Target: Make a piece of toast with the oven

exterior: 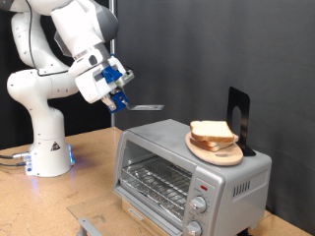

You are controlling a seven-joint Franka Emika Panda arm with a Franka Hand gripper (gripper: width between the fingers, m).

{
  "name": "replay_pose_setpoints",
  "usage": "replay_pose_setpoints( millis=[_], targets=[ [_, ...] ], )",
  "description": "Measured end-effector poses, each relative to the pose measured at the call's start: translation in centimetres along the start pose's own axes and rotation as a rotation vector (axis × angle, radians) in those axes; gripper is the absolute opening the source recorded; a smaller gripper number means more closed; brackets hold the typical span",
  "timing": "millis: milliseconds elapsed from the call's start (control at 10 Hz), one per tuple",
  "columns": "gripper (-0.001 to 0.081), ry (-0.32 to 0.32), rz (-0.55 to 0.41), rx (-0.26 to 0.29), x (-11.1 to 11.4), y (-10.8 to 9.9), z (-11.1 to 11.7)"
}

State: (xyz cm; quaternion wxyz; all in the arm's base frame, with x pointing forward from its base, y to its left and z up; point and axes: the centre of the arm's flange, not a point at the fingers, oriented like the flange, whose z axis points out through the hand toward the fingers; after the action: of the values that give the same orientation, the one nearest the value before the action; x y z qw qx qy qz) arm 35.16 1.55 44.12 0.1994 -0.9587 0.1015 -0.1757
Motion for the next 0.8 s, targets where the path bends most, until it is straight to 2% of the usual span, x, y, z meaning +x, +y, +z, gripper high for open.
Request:
replay_pose_setpoints(
  millis=[500, 800],
  targets=[
    [0.0486, -0.006, 0.005, -0.033, 0.5, 1.8, 0.2],
    [0.0486, -0.023, 0.001, -0.039, 0.5, 1.9, 0.6]
  ],
)
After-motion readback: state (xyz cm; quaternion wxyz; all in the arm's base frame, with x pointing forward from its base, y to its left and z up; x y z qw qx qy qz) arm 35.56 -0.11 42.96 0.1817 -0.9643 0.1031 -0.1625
